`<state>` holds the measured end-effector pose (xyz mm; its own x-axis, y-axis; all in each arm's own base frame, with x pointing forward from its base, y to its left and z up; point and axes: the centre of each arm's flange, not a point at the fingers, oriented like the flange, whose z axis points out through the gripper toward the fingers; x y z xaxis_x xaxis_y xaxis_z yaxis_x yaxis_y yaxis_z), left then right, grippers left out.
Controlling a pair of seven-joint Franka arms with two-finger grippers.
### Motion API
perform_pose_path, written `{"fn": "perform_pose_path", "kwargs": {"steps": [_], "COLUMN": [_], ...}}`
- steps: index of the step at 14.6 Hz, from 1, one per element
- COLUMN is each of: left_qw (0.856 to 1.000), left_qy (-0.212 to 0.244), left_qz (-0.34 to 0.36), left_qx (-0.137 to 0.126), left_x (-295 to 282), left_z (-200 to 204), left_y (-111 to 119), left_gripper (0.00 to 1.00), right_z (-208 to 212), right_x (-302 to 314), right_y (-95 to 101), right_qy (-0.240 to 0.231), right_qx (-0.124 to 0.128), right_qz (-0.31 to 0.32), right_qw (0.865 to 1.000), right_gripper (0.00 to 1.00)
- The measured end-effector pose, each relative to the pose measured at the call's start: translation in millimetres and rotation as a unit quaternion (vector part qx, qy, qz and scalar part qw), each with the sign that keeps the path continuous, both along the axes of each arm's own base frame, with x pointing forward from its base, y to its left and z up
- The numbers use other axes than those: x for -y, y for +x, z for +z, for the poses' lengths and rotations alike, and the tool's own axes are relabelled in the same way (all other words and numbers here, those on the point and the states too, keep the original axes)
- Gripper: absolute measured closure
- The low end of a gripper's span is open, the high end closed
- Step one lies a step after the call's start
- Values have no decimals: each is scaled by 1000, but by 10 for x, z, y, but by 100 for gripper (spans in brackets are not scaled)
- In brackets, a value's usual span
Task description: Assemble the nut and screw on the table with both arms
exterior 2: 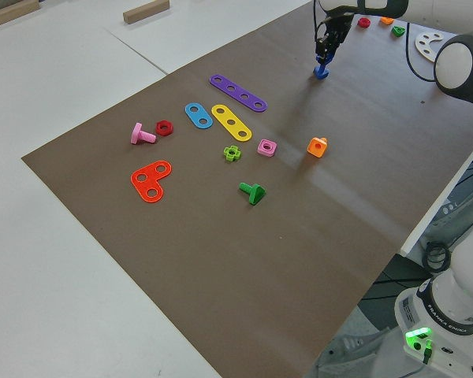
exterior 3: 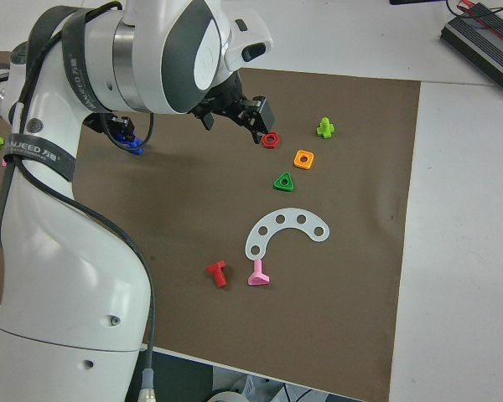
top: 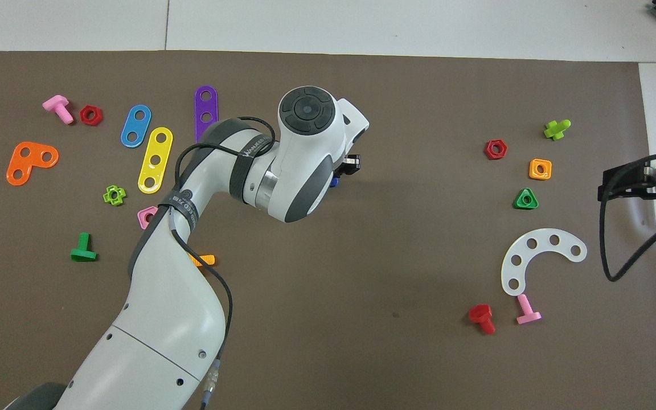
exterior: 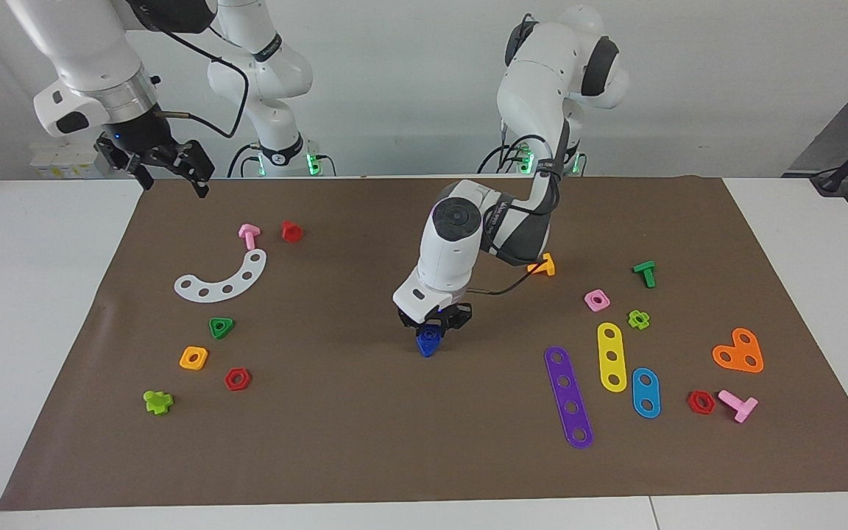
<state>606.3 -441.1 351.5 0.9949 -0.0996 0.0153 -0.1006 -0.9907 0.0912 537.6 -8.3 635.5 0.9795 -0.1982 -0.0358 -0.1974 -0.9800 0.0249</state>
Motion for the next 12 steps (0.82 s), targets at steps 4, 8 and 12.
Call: {"fn": "perform_pose_path", "kwargs": {"steps": [4, 8, 12], "left_qw": [1000, 1000, 1000], "left_qy": [2, 10, 22], "left_qz": [-6, -13, -16], "left_qx": [1, 4, 3], "left_x": [49, 84, 73], "left_z": [21, -11, -116], "left_y": [-29, -59, -55], "left_gripper": [53, 53, 53], "right_z": [0, 0, 0], "right_x": [0, 0, 0], "right_y": [0, 0, 0], "right_qy": [0, 0, 0], "right_qx": [0, 0, 0], "right_qz": [0, 0, 0], "right_qw": [1000, 1000, 1000], "right_gripper": [0, 0, 0]}}
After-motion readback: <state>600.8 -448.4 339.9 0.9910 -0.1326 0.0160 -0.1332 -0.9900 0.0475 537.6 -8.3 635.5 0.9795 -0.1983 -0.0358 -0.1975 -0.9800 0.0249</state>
